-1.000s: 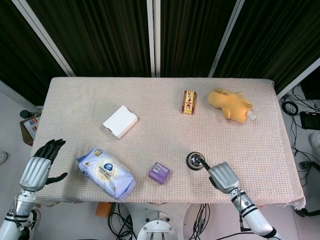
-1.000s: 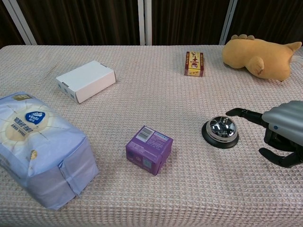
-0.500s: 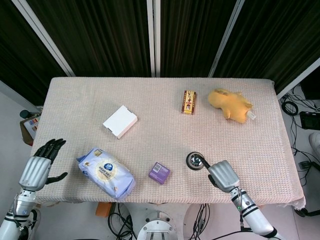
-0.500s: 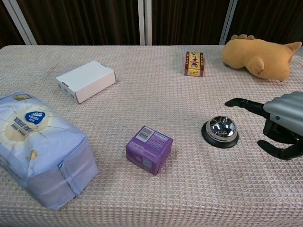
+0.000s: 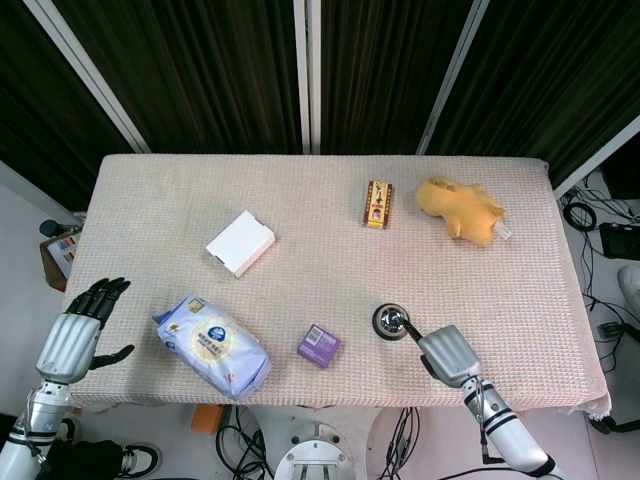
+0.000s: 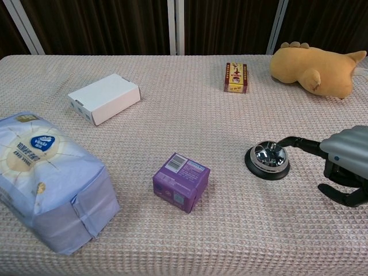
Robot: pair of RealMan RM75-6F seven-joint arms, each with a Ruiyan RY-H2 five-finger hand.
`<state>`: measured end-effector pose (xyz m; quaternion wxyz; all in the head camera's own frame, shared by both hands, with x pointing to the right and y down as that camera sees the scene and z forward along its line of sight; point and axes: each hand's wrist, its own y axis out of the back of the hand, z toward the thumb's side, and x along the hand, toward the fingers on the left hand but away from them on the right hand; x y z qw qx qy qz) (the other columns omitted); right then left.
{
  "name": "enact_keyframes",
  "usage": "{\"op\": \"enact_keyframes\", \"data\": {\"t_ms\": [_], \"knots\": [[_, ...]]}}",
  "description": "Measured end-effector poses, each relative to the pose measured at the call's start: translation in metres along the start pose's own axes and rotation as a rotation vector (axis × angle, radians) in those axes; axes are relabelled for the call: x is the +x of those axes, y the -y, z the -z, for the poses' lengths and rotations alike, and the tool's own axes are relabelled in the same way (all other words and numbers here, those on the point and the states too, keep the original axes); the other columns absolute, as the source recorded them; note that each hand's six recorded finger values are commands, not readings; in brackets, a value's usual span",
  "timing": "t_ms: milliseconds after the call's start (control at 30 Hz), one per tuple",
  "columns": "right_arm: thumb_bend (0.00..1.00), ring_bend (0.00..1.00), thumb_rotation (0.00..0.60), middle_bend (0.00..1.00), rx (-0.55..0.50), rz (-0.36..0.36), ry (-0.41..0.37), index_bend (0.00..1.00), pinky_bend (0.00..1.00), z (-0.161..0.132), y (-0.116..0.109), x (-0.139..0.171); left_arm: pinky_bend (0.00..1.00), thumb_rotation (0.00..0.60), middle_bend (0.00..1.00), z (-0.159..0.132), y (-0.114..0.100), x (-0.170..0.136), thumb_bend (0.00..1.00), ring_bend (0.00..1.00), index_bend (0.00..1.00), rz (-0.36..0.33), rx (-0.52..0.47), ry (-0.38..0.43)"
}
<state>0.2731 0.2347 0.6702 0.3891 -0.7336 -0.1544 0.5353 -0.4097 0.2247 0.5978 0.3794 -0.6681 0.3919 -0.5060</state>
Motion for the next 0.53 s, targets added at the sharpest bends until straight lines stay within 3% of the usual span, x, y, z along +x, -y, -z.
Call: {"op": "enact_keyframes", "data": {"t_ms": [67, 100, 133, 167, 233, 267, 333, 400, 533], "knots": [[0.36, 0.73, 0.600, 0.87, -0.021, 0.061, 0.001, 0.00, 0.78, 0.002, -0.012, 0.005, 0.22, 0.599, 0.09, -0.001, -0.002, -0.001, 0.09, 0.07, 0.10, -0.007, 0.000, 0.003], [0.35, 0.66, 0.600, 0.80, -0.034, 0.091, 0.005, 0.00, 0.73, 0.004, -0.017, 0.008, 0.22, 0.599, 0.09, -0.001, -0.002, -0.002, 0.09, 0.07, 0.10, -0.010, 0.001, 0.004], [0.33, 0.50, 0.600, 0.63, -0.047, 0.124, 0.011, 0.00, 0.60, 0.006, -0.022, 0.012, 0.22, 0.599, 0.09, -0.002, -0.003, -0.002, 0.09, 0.07, 0.10, -0.014, 0.000, 0.004], [0.29, 0.28, 0.600, 0.39, -0.064, 0.168, 0.025, 0.00, 0.43, 0.012, -0.028, 0.017, 0.22, 0.599, 0.09, -0.002, -0.004, -0.003, 0.09, 0.07, 0.10, -0.018, 0.000, 0.005], [0.23, 0.03, 0.600, 0.08, -0.080, 0.233, 0.062, 0.00, 0.17, 0.025, -0.037, 0.028, 0.22, 0.600, 0.09, -0.003, -0.006, -0.005, 0.09, 0.07, 0.10, -0.024, 0.000, 0.007], [0.20, 0.00, 0.600, 0.01, -0.081, 0.274, 0.098, 0.00, 0.09, 0.037, -0.041, 0.037, 0.22, 0.599, 0.09, -0.004, -0.007, -0.006, 0.09, 0.07, 0.10, -0.027, 0.001, 0.009], [0.18, 0.00, 0.600, 0.00, -0.083, 0.323, 0.172, 0.00, 0.00, 0.057, -0.046, 0.054, 0.22, 0.599, 0.09, -0.005, -0.009, -0.007, 0.09, 0.07, 0.10, -0.028, 0.002, 0.010], [0.18, 0.00, 0.600, 0.00, -0.100, 0.349, 0.265, 0.00, 0.00, 0.082, -0.048, 0.075, 0.22, 0.600, 0.09, -0.004, -0.010, -0.009, 0.09, 0.07, 0.10, -0.029, 0.004, 0.009], [0.18, 0.00, 0.600, 0.00, -0.127, 0.308, 0.425, 0.00, 0.00, 0.126, -0.040, 0.099, 0.22, 0.600, 0.09, -0.004, -0.009, -0.009, 0.09, 0.07, 0.10, -0.024, 0.003, 0.006]]}}
